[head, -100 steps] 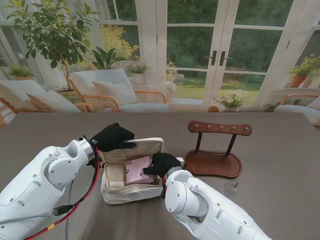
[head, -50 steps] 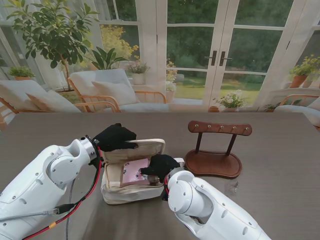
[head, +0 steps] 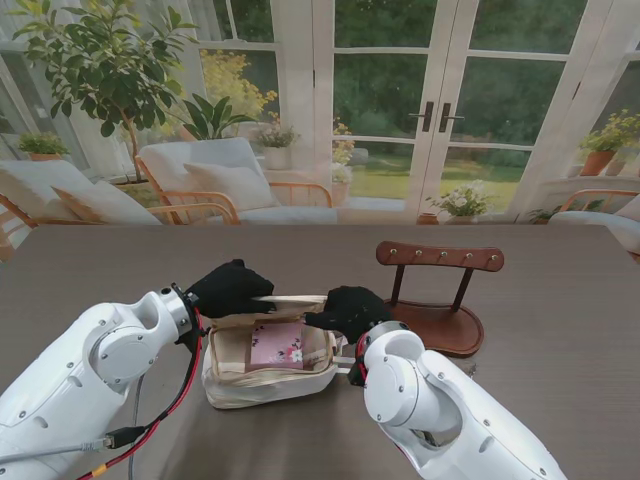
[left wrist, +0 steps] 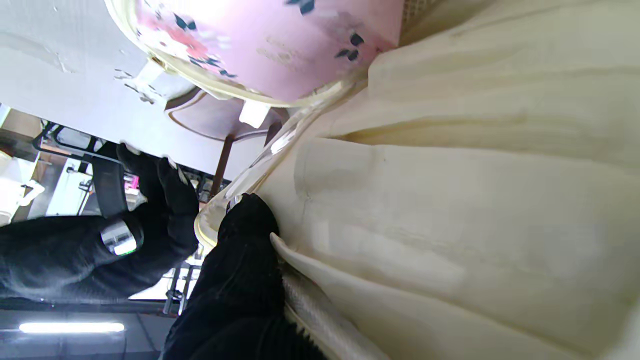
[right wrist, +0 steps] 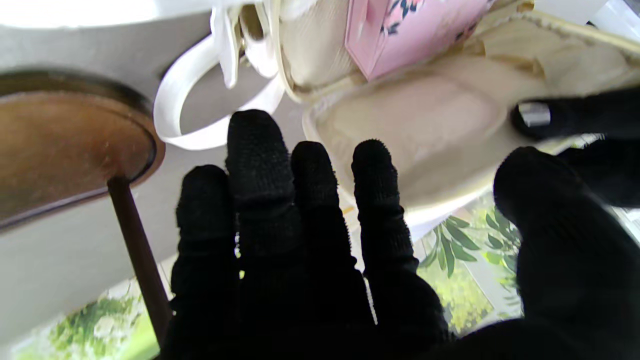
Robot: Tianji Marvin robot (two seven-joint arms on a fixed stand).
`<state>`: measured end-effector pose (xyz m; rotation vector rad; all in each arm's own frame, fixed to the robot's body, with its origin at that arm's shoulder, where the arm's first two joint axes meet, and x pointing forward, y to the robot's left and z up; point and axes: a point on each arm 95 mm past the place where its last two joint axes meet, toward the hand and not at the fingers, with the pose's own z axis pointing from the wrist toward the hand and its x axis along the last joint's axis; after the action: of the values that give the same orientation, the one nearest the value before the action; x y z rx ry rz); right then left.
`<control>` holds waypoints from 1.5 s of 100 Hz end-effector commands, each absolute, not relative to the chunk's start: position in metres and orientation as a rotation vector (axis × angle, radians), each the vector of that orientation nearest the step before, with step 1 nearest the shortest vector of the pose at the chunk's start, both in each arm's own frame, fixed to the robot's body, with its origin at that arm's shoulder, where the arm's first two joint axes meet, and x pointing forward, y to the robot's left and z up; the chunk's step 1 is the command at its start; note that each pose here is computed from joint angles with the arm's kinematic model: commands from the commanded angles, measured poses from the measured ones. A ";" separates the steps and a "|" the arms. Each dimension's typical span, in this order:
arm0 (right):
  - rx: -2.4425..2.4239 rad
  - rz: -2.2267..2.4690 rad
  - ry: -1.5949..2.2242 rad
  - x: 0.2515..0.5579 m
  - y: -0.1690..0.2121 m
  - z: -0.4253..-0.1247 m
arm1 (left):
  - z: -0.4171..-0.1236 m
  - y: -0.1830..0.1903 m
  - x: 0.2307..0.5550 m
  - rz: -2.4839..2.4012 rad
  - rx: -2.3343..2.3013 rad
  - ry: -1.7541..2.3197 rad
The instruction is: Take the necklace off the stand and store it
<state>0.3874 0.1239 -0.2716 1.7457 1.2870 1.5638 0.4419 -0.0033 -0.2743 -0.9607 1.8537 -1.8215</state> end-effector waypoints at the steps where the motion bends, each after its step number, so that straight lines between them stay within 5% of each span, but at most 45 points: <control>1: 1.719 1.607 1.261 0.383 0.126 -0.262 | -0.281 -0.007 0.434 -1.805 -0.959 1.902; 53: 1.550 1.725 1.129 0.379 0.149 -0.236 | -0.294 -0.018 0.396 -1.733 -0.888 2.050; 150: 1.506 1.670 1.514 0.380 0.192 -0.285 | -0.298 0.006 0.350 -1.586 -0.930 2.070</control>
<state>0.3826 0.1878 -0.2803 1.5256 1.4552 1.6751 0.3534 0.0037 -0.2941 -0.9188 2.0631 -1.5991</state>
